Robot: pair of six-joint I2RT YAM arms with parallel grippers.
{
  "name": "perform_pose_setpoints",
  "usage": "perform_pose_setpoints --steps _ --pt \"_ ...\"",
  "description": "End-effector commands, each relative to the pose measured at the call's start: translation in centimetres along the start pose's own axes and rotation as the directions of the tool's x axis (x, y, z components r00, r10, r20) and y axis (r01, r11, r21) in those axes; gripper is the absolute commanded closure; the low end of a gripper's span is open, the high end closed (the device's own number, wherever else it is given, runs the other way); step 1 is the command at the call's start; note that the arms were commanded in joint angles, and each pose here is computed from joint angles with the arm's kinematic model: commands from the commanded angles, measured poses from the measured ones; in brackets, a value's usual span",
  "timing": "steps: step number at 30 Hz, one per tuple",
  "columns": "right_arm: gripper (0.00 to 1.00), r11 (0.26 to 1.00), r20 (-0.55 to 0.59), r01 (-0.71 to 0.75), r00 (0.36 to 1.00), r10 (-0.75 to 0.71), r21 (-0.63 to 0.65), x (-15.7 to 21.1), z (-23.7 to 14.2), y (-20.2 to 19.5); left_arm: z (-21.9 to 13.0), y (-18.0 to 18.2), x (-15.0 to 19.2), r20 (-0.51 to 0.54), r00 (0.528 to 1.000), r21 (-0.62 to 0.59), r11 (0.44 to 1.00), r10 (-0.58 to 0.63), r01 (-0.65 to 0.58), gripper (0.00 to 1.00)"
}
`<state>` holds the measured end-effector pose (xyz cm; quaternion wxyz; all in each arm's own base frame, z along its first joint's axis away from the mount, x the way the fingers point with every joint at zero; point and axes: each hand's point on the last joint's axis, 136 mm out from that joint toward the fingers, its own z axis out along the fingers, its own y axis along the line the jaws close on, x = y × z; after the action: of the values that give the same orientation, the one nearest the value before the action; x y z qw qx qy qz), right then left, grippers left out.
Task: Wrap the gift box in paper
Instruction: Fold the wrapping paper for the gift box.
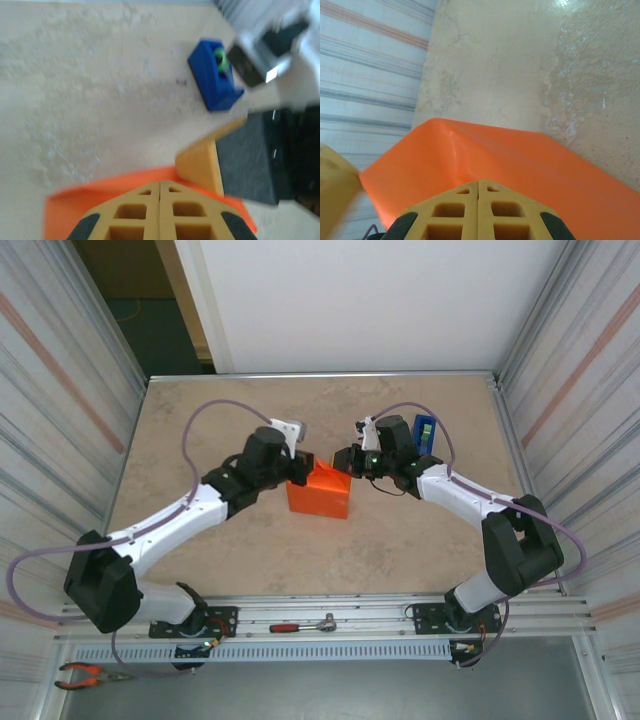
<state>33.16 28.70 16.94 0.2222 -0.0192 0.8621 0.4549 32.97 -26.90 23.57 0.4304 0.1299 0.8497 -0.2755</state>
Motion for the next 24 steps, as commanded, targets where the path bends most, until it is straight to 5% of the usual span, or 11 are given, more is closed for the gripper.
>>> perform_pose_setpoints --steps 1,7,13,24 --pt "1.0 0.939 -0.224 -0.167 0.945 0.24 0.3 8.9 0.2 -8.5 -1.2 0.5 -5.5 0.095 0.994 0.073 0.997 -0.048 0.041 1.0" --pt "1.0 0.941 -0.229 -0.165 0.944 0.238 0.296 8.9 0.4 -8.5 3.7 3.0 -6.6 -0.056 0.994 0.177 0.979 -0.095 0.104 1.0" --pt "1.0 0.94 -0.228 -0.163 0.945 0.236 0.299 9.0 0.4 -8.5 7.8 2.9 -4.5 -0.267 0.964 0.234 0.969 -0.008 0.073 1.0" --pt "1.0 0.939 -0.225 -0.163 0.945 0.237 0.303 9.1 0.2 -8.7 7.8 2.3 0.6 -0.474 0.879 0.316 0.94 0.042 0.126 1.0"
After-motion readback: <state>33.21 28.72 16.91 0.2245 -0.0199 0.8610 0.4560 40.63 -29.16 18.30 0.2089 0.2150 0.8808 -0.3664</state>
